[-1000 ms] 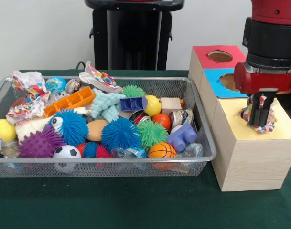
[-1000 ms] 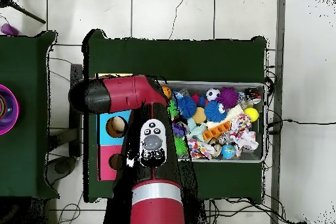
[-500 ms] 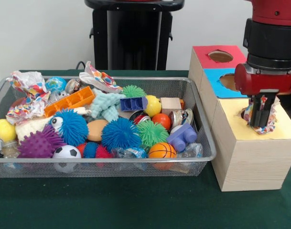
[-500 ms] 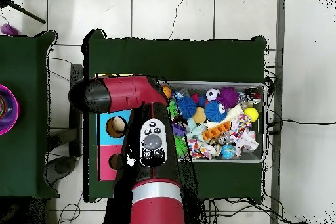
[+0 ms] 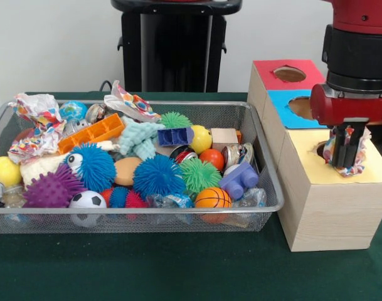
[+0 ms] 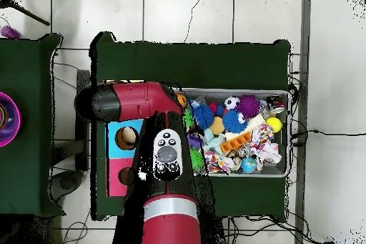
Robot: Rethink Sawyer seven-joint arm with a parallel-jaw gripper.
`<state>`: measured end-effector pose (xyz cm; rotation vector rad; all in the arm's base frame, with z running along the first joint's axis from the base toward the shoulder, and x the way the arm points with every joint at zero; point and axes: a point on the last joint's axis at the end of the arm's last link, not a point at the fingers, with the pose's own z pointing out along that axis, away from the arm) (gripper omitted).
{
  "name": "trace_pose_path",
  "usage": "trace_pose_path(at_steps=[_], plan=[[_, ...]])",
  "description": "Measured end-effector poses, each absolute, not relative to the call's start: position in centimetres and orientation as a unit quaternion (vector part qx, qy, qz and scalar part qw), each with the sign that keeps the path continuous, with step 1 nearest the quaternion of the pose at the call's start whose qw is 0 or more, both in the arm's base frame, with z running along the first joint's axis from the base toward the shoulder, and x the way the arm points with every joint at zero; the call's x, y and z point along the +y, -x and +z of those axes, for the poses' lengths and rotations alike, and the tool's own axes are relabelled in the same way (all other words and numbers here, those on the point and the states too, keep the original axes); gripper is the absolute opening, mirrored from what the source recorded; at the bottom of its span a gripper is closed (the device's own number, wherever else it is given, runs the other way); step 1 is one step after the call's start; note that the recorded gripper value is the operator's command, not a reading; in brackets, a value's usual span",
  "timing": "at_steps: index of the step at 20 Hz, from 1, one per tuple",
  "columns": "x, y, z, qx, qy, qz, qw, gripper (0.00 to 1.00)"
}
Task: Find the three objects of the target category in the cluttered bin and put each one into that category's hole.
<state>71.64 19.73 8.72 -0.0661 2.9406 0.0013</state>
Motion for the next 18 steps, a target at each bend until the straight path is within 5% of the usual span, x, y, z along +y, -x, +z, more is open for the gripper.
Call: trace_pose_path(at_steps=[18], plan=[[20.6, -69.3, 7.2, 0.999, 0.027, -0.001, 0.032, 0.00]])
